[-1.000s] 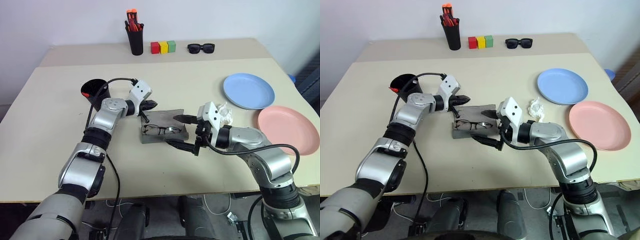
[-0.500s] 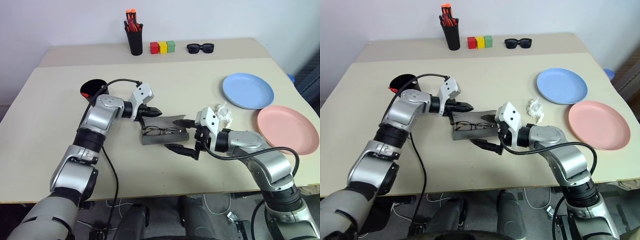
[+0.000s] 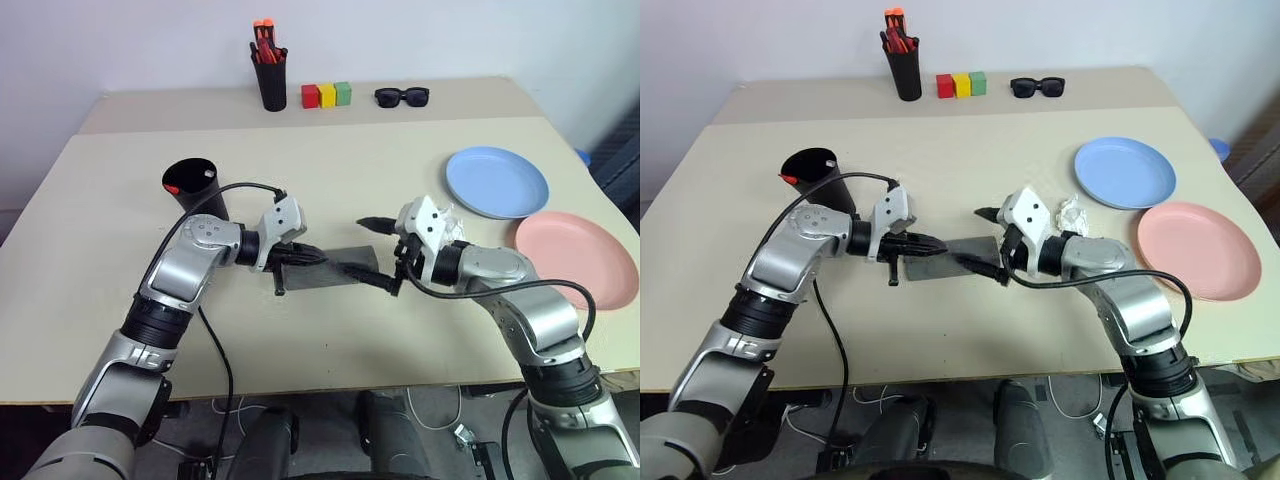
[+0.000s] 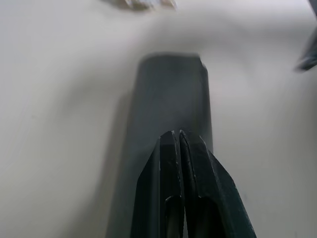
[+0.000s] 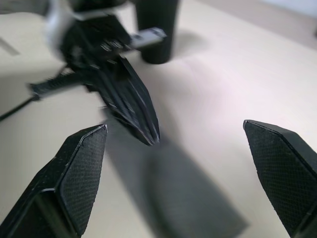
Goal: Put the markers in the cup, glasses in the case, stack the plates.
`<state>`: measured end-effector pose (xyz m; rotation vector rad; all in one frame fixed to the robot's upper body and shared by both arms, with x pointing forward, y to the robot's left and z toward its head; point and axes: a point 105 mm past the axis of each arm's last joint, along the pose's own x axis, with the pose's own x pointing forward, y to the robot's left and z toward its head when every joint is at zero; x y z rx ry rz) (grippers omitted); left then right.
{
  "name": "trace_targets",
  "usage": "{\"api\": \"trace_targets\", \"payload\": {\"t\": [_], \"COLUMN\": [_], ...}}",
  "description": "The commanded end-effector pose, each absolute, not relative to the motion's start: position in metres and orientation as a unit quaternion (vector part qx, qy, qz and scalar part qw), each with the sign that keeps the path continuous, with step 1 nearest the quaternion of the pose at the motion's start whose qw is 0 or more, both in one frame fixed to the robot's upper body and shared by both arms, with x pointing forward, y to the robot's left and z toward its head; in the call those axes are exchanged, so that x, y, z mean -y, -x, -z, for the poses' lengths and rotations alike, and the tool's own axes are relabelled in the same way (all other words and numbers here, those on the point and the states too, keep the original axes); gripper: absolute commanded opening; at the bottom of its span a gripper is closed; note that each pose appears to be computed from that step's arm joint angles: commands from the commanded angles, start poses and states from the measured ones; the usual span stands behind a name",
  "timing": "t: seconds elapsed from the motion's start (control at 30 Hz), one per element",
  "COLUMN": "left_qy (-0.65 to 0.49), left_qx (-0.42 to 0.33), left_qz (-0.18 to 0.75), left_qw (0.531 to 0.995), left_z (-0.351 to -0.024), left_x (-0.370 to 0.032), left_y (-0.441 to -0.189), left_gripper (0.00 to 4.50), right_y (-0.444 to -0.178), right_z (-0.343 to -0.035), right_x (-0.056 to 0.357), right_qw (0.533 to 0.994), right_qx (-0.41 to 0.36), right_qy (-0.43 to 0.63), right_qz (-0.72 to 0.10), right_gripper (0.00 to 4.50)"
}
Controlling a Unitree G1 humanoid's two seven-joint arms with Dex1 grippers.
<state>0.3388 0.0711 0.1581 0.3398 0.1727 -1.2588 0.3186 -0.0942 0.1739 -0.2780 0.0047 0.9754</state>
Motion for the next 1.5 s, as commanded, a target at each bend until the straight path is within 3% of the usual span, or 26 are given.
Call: {"api": "trace_targets", "payload": {"t": [0.03, 0.2, 0.5, 0.67, 0.8, 0.9, 1.13, 1.33, 1.5], "left_qy": [-0.137, -0.098, -0.054, -0.062, -0.067, -0.068, -0.072, -0.068, -0.066], "left_qx": [-0.004, 0.018, 0.044, 0.047, 0.049, 0.052, 0.053, 0.067, 0.08], "left_qz": [0.572, 0.579, 0.624, 0.628, 0.631, 0.631, 0.622, 0.608, 0.598], "left_qw": [0.809, 0.809, 0.778, 0.774, 0.772, 0.771, 0.778, 0.788, 0.795], "left_z": [-0.197, -0.208, -0.216, -0.219, -0.221, -0.223, -0.223, -0.228, -0.23], "left_x": [-0.078, -0.096, -0.109, -0.106, -0.102, -0.101, -0.104, -0.106, -0.107], "left_y": [-0.342, -0.34, -0.322, -0.324, -0.325, -0.324, -0.324, -0.329, -0.33], "left_gripper": [1.91, 4.44, 4.44, 4.44, 4.44, 4.5, 4.5, 4.5, 4.5], "right_y": [-0.338, -0.341, -0.316, -0.301, -0.297, -0.292, -0.299, -0.322, -0.353], "right_z": [-0.204, -0.212, -0.176, -0.145, -0.129, -0.115, -0.12, -0.171, -0.195], "right_x": [0.128, 0.193, 0.311, 0.329, 0.324, 0.329, 0.343, 0.355, 0.319], "right_qw": [0.914, 0.954, 0.972, 0.967, 0.967, 0.959, 0.964, 0.979, 0.987], "right_qx": [0.047, 0.032, -0.115, -0.18, -0.203, -0.233, -0.226, -0.132, -0.065], "right_qy": [0.135, 0.154, 0.203, 0.182, 0.156, 0.16, 0.134, 0.134, 0.144], "right_qz": [-0.379, -0.257, -0.041, -0.003, -0.018, -0.014, 0.028, 0.084, 0.008], "right_gripper": [4.5, 4.5, 4.5, 4.5, 4.5, 3.63, 0.04, 0.04, 0.04]}}
